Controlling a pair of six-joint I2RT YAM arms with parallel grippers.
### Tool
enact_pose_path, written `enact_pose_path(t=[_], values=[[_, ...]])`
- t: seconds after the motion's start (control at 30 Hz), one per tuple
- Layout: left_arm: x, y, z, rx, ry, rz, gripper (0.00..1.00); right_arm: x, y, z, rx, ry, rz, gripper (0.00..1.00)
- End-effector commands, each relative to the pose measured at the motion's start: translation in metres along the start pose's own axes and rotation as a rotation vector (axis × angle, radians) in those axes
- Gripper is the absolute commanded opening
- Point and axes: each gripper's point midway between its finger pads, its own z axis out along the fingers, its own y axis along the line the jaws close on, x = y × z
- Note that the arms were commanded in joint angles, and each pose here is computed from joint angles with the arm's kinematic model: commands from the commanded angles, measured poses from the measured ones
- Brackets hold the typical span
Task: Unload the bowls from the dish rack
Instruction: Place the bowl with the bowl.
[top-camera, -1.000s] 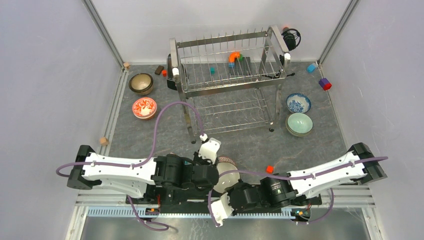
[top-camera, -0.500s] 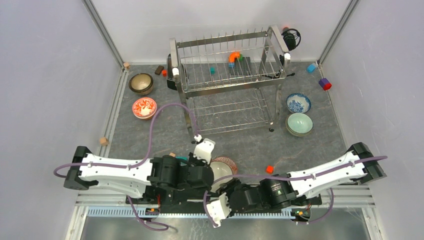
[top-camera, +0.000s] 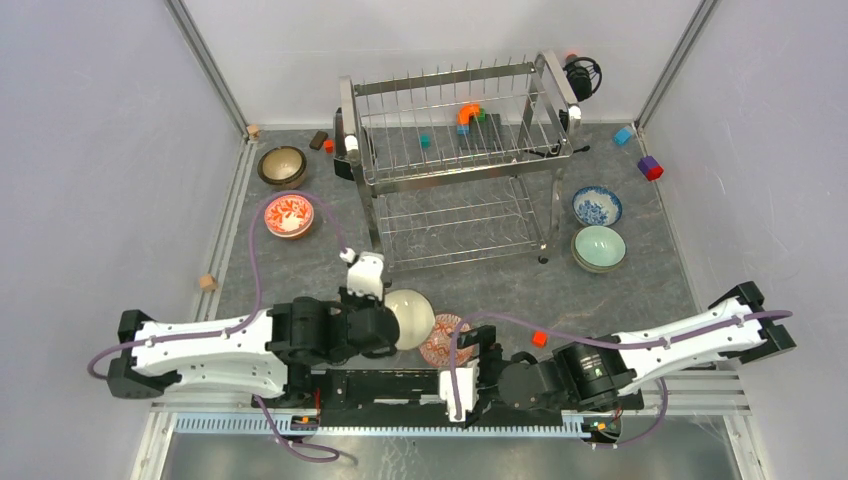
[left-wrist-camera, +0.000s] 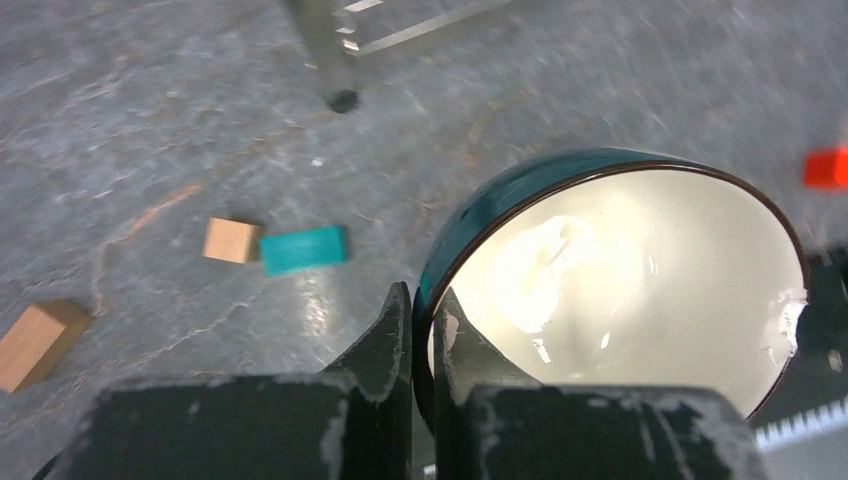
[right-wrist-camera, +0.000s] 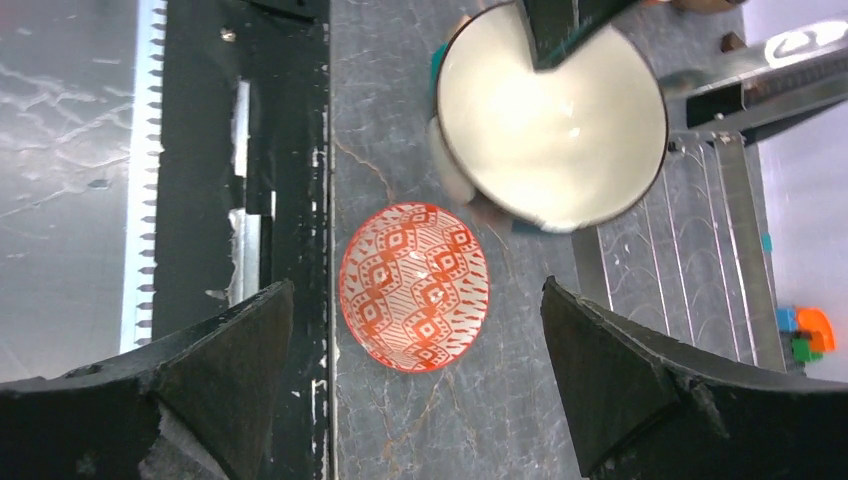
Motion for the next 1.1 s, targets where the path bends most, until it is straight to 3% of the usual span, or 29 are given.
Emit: enact_pose_path(t=[0.0,0.43,0.67,1.07], values=[[-0.029,0.037,0.016,-0.117,-0.080,-0.121,0.02,0.002,-0.015,-0.001,0.116,-0.028,0.098,0.98],[-0.032,0.145,0.038,-0.476,-0.085,-0.320,0.02,0.019,-0.001,0.013,0.133,-0.083,0.182,0.98],[-0.031,0.183,0.072,-0.552,-0.035,-0.589,0.02,0.027,0.005,0.015,0.136,-0.156,0.262,0.98],[-0.030,0.216,0.119,-0.668,0.044,-0.729,0.02,0.021,-0.008,0.000,0.190,-0.299,0.388,0.98]])
